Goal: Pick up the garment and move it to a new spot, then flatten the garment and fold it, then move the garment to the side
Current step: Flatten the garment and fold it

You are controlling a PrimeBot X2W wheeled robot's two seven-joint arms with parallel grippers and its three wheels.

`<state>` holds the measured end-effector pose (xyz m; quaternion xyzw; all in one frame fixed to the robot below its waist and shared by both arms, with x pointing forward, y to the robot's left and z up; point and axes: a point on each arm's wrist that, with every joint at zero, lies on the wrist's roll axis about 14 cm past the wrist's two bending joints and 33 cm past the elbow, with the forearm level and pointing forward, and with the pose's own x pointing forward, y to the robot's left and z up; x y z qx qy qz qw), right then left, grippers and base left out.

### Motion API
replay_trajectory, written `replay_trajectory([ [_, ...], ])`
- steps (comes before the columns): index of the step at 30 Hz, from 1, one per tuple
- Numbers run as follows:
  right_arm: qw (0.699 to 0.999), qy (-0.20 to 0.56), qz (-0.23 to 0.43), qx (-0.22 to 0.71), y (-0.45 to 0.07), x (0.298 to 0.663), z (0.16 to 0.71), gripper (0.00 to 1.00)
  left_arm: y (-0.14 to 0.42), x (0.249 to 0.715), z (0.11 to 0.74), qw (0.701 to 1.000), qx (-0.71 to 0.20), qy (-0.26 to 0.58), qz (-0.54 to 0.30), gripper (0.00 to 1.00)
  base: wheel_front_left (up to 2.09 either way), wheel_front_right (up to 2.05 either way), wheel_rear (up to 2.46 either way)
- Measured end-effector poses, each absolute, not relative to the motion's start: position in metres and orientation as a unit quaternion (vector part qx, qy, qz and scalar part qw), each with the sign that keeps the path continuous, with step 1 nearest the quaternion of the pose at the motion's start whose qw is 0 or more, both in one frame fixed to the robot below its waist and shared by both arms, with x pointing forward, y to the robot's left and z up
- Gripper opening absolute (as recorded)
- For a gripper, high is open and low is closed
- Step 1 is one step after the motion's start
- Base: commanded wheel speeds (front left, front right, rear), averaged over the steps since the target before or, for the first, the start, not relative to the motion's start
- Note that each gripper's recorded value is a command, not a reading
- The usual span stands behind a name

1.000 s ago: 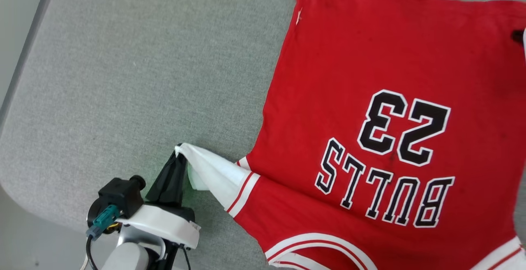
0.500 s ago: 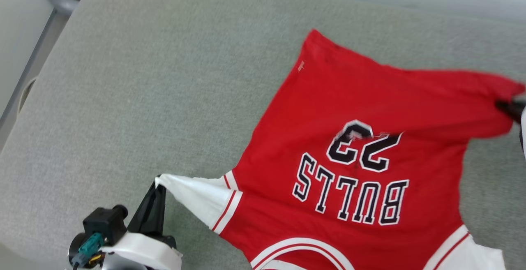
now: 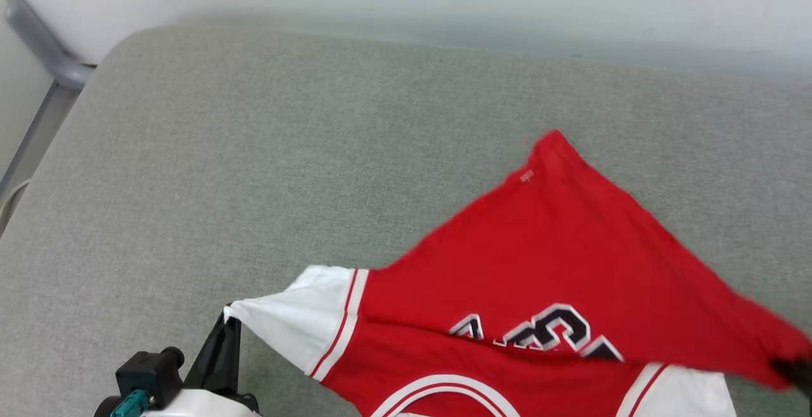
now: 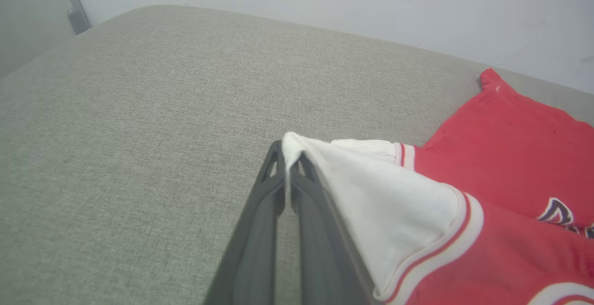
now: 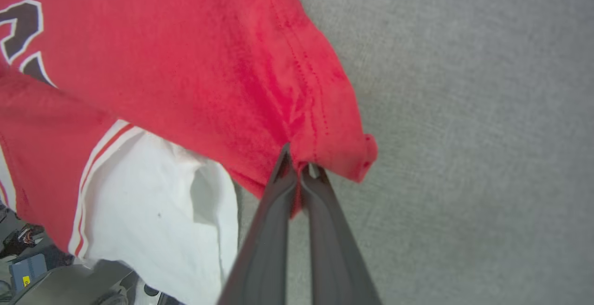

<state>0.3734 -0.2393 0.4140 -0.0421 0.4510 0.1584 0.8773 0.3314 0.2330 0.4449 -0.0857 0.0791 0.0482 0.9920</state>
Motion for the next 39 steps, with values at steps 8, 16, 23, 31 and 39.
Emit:
replay_trajectory([
  [8,0.842,0.527,0.111,0.002,-0.254,0.296,0.371,0.0,0.23,0.329,0.448,0.993,-0.086,0.076,0.042,0.0,0.0,0.0,0.0],
  [16,0.826,0.555,0.091,0.02,-0.252,0.269,0.348,0.04,0.228,0.33,0.447,0.993,-0.084,0.079,0.039,0.0,0.0,0.0,0.0],
  [23,0.883,0.461,0.08,0.042,-0.251,0.313,0.378,1.0,0.227,0.331,0.45,0.993,-0.087,0.075,0.037,0.0,0.0,0.0,0.0],
  [31,0.948,0.294,0.124,0.016,-0.227,0.4,0.467,1.0,0.226,0.332,0.451,0.993,-0.087,0.073,0.039,0.0,0.0,0.0,0.0],
  [39,0.948,0.235,0.211,-0.048,-0.168,0.464,0.52,1.0,0.222,0.345,0.451,0.993,-0.086,0.071,0.031,0.0,0.0,0.0,0.0],
])
